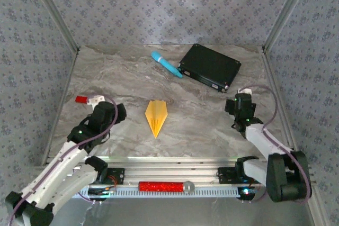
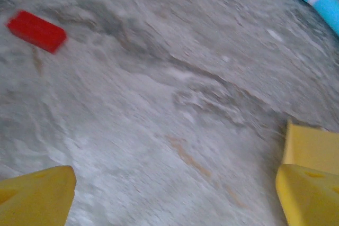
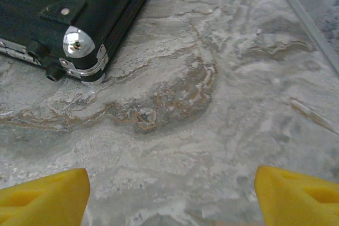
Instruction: Fold a paper plane with a square sheet of paper (pick it up from the middle)
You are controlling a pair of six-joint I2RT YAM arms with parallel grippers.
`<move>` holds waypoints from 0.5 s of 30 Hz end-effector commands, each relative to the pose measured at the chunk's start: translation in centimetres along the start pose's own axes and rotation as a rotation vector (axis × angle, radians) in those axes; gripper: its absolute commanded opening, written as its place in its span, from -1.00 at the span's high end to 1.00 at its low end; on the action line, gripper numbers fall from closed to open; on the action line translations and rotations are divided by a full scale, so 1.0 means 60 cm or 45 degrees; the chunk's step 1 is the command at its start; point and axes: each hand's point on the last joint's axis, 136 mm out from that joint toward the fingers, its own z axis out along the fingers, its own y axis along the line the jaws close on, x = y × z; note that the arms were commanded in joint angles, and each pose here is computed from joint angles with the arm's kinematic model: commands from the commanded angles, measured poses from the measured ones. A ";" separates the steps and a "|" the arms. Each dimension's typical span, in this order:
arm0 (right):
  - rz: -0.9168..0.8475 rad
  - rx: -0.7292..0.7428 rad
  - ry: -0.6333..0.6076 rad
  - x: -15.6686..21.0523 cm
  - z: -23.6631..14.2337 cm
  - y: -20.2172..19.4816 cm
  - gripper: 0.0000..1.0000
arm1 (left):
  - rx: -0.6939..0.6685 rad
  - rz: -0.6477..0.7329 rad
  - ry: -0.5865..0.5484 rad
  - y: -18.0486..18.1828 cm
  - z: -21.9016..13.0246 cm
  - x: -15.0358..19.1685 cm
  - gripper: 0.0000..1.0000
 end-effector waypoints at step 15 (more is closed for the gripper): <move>-0.115 -0.351 -0.193 -0.082 0.079 0.063 -0.55 | -0.301 -0.051 -0.253 0.121 0.098 -0.088 -0.99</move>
